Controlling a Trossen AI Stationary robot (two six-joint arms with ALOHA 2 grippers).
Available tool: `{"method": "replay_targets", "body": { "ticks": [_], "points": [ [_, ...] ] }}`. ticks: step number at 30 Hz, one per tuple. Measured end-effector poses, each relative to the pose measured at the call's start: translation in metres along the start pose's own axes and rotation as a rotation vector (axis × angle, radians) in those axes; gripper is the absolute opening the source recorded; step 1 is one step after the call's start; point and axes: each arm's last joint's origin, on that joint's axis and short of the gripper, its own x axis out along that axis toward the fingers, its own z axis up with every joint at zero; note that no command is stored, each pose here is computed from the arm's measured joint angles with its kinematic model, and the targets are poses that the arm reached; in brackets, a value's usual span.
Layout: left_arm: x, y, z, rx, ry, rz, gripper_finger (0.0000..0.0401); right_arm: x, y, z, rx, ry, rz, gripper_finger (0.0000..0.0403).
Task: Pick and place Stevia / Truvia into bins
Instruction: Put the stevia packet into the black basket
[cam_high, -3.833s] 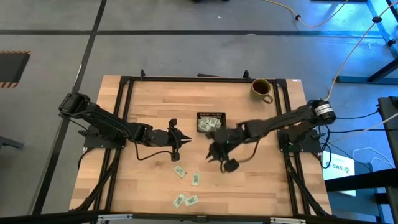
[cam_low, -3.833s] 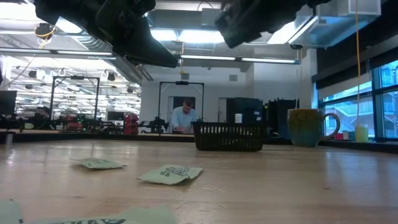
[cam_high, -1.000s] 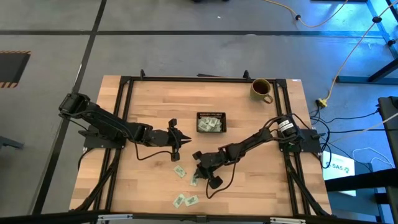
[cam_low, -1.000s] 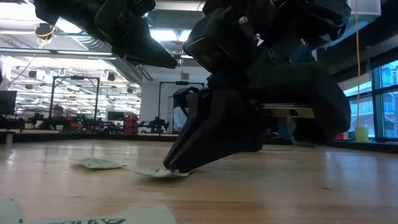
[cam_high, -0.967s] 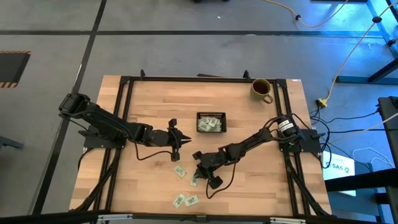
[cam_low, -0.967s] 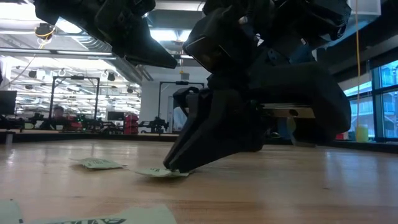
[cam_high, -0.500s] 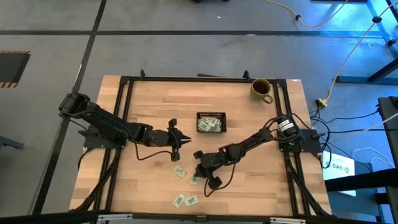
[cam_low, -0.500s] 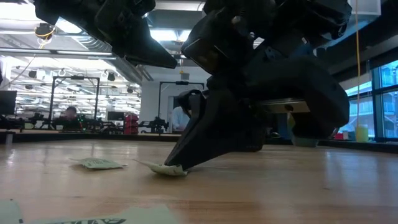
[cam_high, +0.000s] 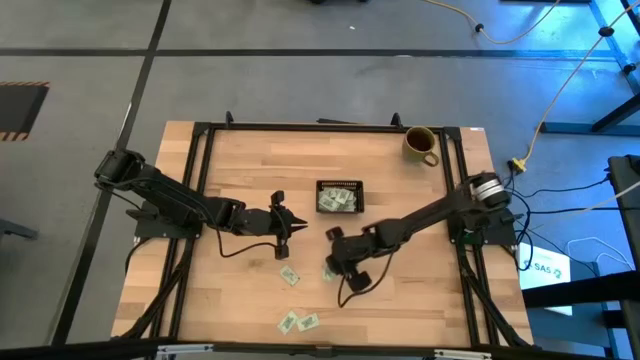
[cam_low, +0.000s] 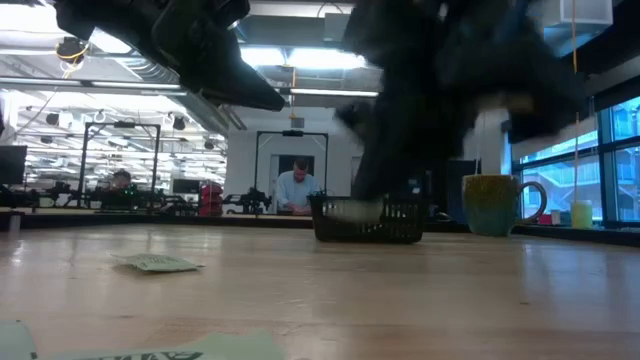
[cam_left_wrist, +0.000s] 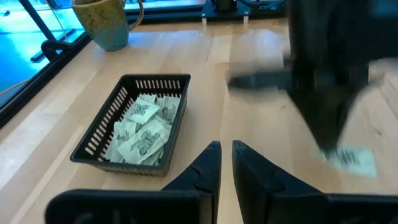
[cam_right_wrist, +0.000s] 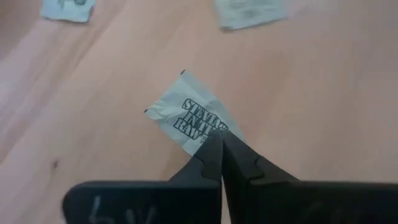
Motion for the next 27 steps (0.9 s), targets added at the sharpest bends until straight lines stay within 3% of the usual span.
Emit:
{"method": "replay_targets", "body": {
  "ticks": [8,13,21,27],
  "points": [
    [0.0,0.0,-0.001,0.006,0.013,0.002,0.0037,-0.078,-0.014,0.007,0.022,0.078,-0.239,0.0001],
    [0.0,0.0,-0.002,0.008,0.017,0.002,0.0038,-0.104,-0.042,0.002,0.115,0.09,-0.367,0.0001],
    [0.0,0.0,-0.002,0.008,0.019,0.002,0.0034,-0.094,-0.099,-0.031,0.265,0.233,-0.44,0.0],
    [0.0,0.0,-0.002,0.009,0.019,0.002,0.0033,-0.072,-0.123,-0.054,0.333,0.314,-0.415,0.0]
  ]
}}
